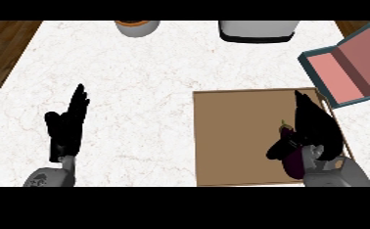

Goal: Pick the eggplant from the tray and place it in the cardboard box

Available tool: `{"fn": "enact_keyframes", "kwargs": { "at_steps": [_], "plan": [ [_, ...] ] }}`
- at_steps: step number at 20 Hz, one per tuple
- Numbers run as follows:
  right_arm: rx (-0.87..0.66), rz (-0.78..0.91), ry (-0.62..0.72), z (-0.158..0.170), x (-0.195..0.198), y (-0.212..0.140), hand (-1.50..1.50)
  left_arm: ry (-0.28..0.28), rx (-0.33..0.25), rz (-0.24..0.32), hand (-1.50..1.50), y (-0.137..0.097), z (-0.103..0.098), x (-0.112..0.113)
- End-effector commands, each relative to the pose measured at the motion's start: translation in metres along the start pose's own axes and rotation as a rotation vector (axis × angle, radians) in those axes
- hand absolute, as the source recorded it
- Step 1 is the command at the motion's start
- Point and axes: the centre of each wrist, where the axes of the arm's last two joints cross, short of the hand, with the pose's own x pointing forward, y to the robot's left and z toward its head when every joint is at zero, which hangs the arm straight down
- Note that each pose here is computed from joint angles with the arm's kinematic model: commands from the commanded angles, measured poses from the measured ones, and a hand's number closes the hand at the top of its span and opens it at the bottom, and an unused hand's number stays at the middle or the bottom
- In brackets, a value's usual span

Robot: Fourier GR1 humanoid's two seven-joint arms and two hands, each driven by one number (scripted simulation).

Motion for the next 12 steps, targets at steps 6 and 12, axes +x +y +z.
{"fn": "enact_keyframes", "kwargs": {
  "at_steps": [6,12],
  "plan": [
    [0.024,0.112,0.242,-0.009,-0.005,0.016,-1.5,-0.007,0.027,-0.005,0.0,-0.004,0.001,0.004],
    [0.056,0.157,0.259,-0.017,0.006,0.024,-1.5,0.001,-0.004,0.012,0.0,-0.009,-0.003,0.003]
  ]
}}
